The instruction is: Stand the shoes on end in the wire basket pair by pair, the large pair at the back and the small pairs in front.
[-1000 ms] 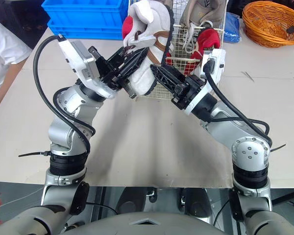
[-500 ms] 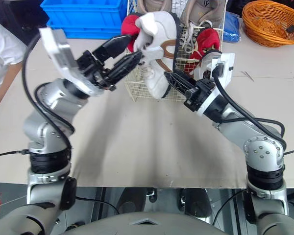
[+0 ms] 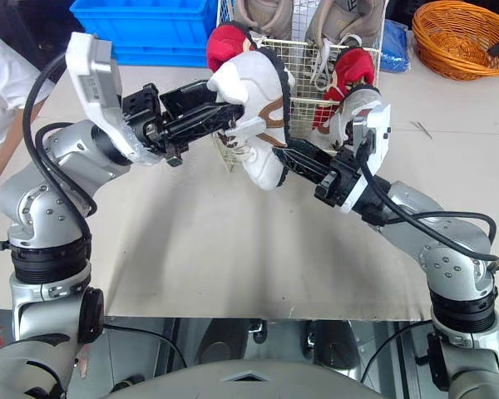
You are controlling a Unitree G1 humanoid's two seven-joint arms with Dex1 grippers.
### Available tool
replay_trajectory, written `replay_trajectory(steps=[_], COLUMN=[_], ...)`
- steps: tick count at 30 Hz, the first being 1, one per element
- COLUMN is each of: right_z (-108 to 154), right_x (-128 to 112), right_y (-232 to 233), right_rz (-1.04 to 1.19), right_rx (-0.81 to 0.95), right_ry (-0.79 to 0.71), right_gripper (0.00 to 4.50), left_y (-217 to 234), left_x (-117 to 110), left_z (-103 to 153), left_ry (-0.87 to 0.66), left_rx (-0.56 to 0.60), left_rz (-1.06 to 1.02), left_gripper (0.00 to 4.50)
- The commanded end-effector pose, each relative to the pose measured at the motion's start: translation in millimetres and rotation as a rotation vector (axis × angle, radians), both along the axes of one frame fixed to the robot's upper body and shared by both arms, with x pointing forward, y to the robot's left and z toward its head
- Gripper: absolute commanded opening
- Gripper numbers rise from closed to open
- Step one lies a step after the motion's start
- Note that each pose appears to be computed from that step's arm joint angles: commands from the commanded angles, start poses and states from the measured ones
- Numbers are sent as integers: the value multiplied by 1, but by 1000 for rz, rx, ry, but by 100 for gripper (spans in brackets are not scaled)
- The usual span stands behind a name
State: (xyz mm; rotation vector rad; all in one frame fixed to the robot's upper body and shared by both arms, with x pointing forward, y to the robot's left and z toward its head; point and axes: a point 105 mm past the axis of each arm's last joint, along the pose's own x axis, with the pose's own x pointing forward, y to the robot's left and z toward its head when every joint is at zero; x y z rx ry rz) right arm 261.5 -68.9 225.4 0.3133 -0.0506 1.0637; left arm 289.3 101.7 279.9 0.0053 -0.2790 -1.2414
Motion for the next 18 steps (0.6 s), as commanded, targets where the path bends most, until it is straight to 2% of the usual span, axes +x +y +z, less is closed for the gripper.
replay_trajectory(steps=[1, 6, 10, 11, 12, 15, 18], right_z=[12, 10, 13, 15, 17, 21, 26], right_x=[-14, -16, -10, -9, -9, -8, -11], right_y=[6, 6, 0, -3, -5, -15, -27], right_rz=[62, 65, 11, -1, -6, -57, -93], right_rx=[0, -23, -10, -4, 3, 11, 42], right_ry=[-78, -93, -112, -118, -126, -153, -166], right_gripper=[1, 1, 1, 101, 137, 279, 433], left_y=[-1, -4, 0, 2, 6, 15, 17], left_x=[0, 1, 5, 8, 11, 16, 14], left_z=[2, 2, 9, 12, 16, 27, 28], left_ry=[-35, -46, -70, -80, -92, -122, -149], left_rx=[44, 50, -8, -29, -66, -188, -256], left_rz=[-14, -26, 38, 74, 120, 262, 368], left_gripper=[4, 4, 4, 0, 0, 0, 0])
